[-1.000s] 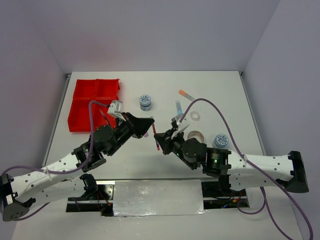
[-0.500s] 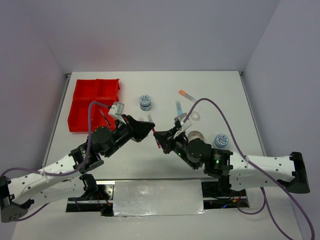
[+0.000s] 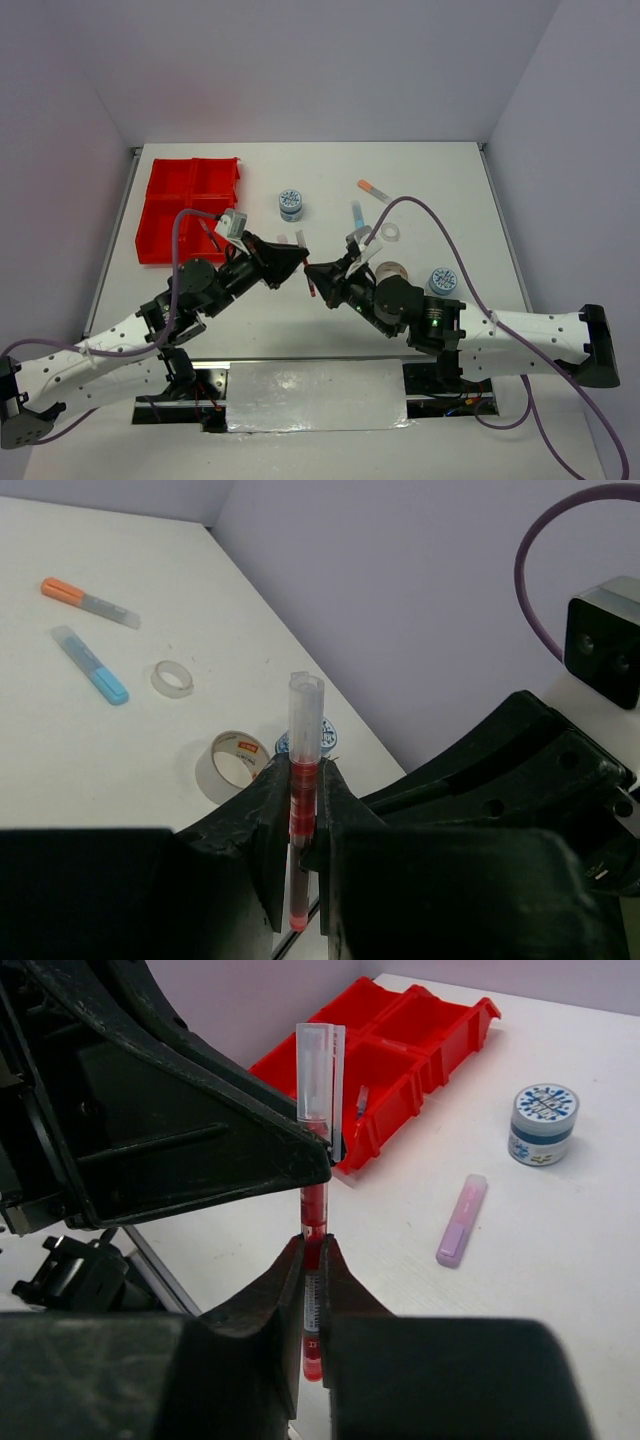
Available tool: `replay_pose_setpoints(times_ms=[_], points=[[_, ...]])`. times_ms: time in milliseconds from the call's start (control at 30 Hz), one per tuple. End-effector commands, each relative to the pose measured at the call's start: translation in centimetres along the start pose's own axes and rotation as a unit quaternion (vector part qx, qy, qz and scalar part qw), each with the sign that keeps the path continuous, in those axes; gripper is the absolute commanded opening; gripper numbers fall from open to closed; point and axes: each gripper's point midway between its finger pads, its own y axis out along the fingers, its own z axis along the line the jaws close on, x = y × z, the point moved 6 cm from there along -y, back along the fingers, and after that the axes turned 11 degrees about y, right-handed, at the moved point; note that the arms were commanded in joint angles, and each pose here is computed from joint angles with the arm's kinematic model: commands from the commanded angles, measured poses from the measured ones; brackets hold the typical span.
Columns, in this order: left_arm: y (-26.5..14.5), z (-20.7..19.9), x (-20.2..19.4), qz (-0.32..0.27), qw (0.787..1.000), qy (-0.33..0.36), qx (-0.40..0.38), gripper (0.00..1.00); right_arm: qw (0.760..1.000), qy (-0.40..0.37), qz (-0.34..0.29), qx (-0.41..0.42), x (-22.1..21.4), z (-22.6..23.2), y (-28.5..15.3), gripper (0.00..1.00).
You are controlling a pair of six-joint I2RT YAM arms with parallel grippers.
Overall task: Sort the stationery into containers
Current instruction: Close the pen cap on the pen.
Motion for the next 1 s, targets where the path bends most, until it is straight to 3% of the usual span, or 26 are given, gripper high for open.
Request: replay_pose_setpoints(times_ms=[0,167,467,567,667,767,833,867,967], points=[[-0.4,-1.5,0.4,-0.022,0.997,0.015,-0.069,0.00,0.998,0.015,-0.021,0.064,1.8,2.0,-0.2,0.15],[-0.8,-1.9,0.5,-0.036,0.994,0.021,-0.097,0.00,0.998,0.014,-0.014,0.066,1.2,1.7,-0.2,0.25],[-1.2,-2.2,1.0,-0.053,0.992,0.021,-0.109,0.00,0.998,0.011,-0.003,0.066,0.4,1.7,0.0,0.29],[-1.4,-2.2,1.1,-0.056,0.992,0.021,-0.110,0.00,0.998,0.013,-0.004,0.062,0.4,1.5,0.1,0.21],[-1.6,-2.3,1.4,-0.063,0.991,0.022,-0.114,0.00,0.998,0.015,-0.005,0.057,0.4,1.4,0.2,0.00],[-1.5,-2.5,1.4,-0.058,0.991,0.028,-0.120,0.00,0.998,0.014,-0.007,0.059,0.4,1.3,0.0,0.00],[-1.5,-3.0,1.3,-0.048,0.988,0.040,-0.141,0.12,0.998,0.012,-0.013,0.065,0.6,1.3,-0.1,0.00],[-1.3,-3.1,1.0,-0.040,0.987,0.044,-0.147,0.23,0.998,0.012,-0.016,0.065,0.8,1.3,-0.2,0.00],[-0.8,-3.4,0.4,-0.023,0.986,0.048,-0.159,0.38,0.998,0.008,-0.026,0.063,1.1,1.1,-0.3,0.00]])
